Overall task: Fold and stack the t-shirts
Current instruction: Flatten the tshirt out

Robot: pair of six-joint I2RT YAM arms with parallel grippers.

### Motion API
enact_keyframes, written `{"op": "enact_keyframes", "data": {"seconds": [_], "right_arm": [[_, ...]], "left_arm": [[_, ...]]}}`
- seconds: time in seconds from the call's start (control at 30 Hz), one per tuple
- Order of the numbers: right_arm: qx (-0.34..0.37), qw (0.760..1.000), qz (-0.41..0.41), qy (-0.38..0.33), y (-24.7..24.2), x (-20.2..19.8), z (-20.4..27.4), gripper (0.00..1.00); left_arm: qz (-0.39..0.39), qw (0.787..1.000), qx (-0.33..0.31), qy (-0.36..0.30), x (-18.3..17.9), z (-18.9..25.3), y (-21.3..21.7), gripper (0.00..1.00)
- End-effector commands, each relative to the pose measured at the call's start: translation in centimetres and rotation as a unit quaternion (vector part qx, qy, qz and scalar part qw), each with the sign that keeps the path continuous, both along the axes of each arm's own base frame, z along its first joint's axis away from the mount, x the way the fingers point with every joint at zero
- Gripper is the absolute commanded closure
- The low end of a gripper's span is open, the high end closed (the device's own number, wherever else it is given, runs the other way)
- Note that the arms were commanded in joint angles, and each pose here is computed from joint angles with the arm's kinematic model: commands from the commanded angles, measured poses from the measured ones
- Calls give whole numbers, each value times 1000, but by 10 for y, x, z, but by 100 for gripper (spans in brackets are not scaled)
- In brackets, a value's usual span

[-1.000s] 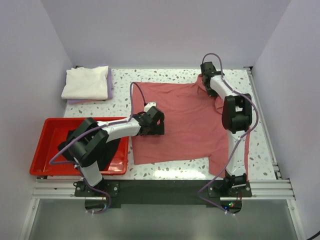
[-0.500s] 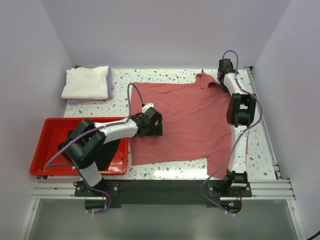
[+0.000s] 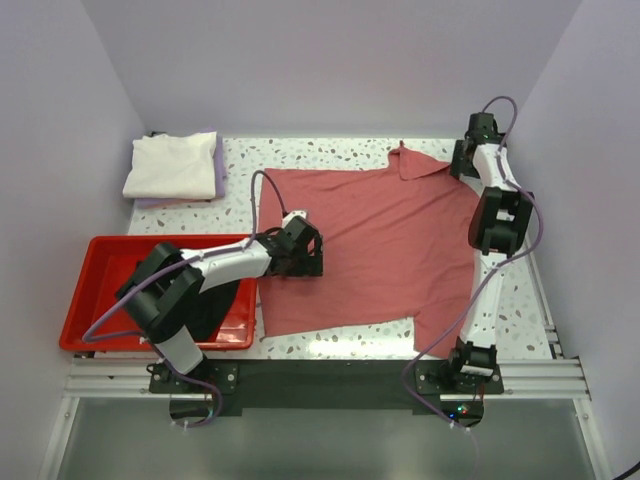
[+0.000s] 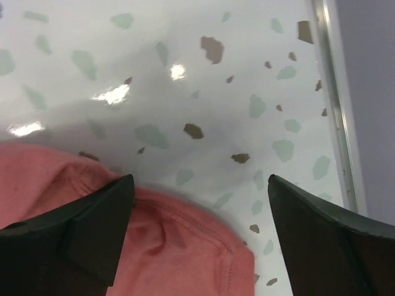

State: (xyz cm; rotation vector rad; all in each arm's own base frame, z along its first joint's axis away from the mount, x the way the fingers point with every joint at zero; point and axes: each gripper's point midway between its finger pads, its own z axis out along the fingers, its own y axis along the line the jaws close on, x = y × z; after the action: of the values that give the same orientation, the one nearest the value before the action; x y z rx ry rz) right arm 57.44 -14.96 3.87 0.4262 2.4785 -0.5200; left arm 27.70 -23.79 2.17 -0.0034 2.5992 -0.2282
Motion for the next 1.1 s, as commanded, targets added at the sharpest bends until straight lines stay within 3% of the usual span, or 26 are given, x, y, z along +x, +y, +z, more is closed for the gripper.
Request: {"op": "enact_keyframes", "data": {"seconds": [0.0, 0.2, 0.3, 0.43, 0.53, 0.63, 0.7, 0.93, 1.07], "right_arm": [[82, 993, 57, -56, 44, 9, 44, 1], [100, 990, 75, -72, 62, -4, 85, 1], [67, 991, 91, -74, 76, -12, 106, 1], [54, 982, 165, -76, 129, -15, 121, 1], [51, 969, 236, -56, 169, -12, 105, 1], [44, 959, 276, -34, 194, -7, 84, 8], [47, 956, 287, -32, 203, -2, 79, 20], [46, 954, 294, -28, 217, 21, 51, 30], [35, 956, 290, -27, 214, 31, 35, 45]], "left_arm": [[-36, 999, -17, 19, -15, 5, -5, 0], [-49, 997, -50, -40, 12, 50, -26, 0], [-49, 995, -52, -64, 26, 67, -34, 0], [-46, 994, -55, -83, 40, 81, -42, 0], [-36, 994, -52, -91, 48, 82, -41, 0], [-32, 994, -50, -93, 53, 81, -42, 0], [-30, 994, -48, -95, 57, 80, -42, 0], [-11, 996, -52, -77, 78, 56, -37, 0], [-12, 997, -47, -63, 79, 41, -37, 0]]}}
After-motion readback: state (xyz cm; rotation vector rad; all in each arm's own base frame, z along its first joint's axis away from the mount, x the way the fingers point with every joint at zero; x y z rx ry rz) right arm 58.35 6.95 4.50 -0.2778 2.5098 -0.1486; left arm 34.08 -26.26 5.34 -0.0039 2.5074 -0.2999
